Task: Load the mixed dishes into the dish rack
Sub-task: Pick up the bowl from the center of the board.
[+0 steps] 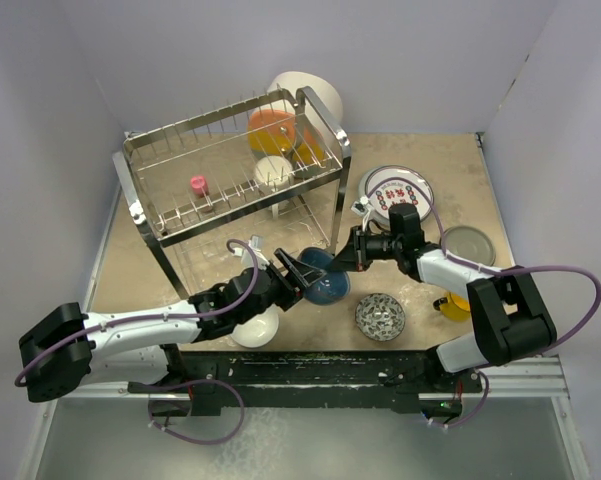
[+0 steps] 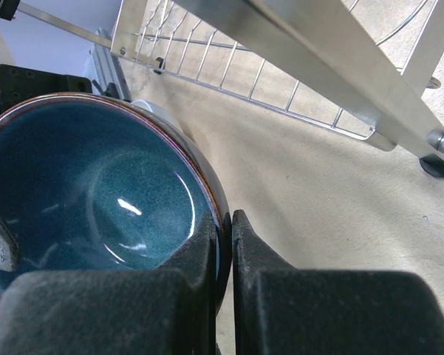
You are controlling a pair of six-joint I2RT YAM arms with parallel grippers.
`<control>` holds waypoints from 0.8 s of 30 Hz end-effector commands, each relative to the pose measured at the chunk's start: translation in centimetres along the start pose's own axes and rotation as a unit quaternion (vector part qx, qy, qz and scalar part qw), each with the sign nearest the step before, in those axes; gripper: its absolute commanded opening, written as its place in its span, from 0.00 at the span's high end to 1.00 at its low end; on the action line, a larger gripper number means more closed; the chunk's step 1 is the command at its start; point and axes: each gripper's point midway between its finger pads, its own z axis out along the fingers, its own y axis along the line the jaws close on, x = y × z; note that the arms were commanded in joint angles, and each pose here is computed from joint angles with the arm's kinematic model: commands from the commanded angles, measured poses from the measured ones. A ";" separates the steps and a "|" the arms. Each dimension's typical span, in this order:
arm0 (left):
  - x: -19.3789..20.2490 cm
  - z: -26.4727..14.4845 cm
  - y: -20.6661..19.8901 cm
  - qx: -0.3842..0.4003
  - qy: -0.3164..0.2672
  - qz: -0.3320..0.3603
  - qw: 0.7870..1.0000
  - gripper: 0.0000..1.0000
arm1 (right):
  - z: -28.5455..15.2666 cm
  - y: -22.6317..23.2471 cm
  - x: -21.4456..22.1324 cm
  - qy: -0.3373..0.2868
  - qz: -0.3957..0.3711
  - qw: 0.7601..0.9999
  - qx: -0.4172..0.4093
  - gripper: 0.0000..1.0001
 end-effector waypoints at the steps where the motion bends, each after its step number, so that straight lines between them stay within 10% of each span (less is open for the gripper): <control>1: -0.6 -0.2 -2.5 0.042 -0.013 -0.012 0.999 0.55 | -0.1 2.8 -2.6 -0.013 -0.039 0.998 -0.047 0.97; 13: -2.4 -1.2 -3.2 0.063 -0.053 0.012 0.997 0.75 | -0.3 3.2 -3.4 -0.004 -0.061 0.997 -0.045 0.42; 24: -4.2 -2.7 -3.3 0.054 -0.083 0.041 0.994 0.80 | -1.1 3.8 -3.5 0.012 -0.063 0.997 -0.049 0.29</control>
